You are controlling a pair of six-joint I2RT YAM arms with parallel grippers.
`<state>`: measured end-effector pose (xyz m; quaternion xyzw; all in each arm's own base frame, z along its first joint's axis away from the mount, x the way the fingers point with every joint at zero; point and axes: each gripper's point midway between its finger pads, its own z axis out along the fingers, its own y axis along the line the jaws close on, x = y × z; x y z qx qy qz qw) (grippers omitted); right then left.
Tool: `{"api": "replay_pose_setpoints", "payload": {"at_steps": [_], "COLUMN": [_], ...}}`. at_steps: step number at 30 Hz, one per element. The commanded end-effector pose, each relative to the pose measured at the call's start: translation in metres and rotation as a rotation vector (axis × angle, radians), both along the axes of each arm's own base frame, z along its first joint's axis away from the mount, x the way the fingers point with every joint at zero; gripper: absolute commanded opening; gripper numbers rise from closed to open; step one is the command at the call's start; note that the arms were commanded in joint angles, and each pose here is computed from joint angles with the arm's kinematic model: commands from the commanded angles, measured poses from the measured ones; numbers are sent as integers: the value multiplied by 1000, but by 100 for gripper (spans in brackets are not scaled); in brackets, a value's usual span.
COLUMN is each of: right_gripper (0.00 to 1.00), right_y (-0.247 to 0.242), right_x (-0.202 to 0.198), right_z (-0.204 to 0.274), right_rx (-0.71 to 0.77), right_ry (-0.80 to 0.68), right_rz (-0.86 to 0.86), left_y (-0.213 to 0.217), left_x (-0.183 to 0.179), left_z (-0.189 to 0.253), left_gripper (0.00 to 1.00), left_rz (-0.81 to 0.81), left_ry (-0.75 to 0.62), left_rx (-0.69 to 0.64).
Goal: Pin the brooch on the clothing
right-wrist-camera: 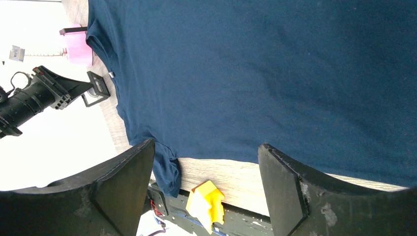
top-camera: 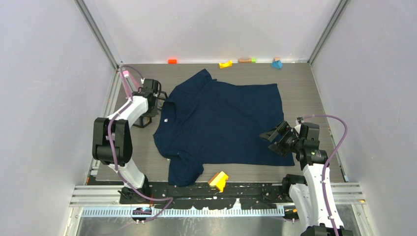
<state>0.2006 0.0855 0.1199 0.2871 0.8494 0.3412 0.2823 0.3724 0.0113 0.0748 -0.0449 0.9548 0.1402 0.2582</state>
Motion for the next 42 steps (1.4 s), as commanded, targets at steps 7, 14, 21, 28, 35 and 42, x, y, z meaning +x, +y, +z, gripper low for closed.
{"api": "replay_pose_setpoints", "payload": {"at_steps": [7, 14, 21, 28, 35, 42], "right_gripper": [82, 82, 82, 84, 84, 80], "right_y": [-1, -1, -1, 11, 37, 84], "right_x": [0, 0, 1, 7, 16, 19], "right_z": [-10, -15, -12, 10, 63, 124], "right_rx": [-23, -25, -31, 26, 155, 277], "right_ry": [6, 16, 12, -70, -253, -434], "right_rz": [13, 17, 31, 106, 218, 311], "left_y": [-28, -37, -79, -145, -210, -244], "left_x": [-1, -3, -1, -14, -50, -93], "left_z": [-29, -32, 13, 70, 131, 194], "left_gripper": [0, 0, 0, 0, 0, 0], "left_rz": [-98, -120, -234, -406, -649, -861], "left_ry": [132, 153, 18, -120, -230, -341], "left_rx": [-50, -30, -106, -440, -836, -1129]}}
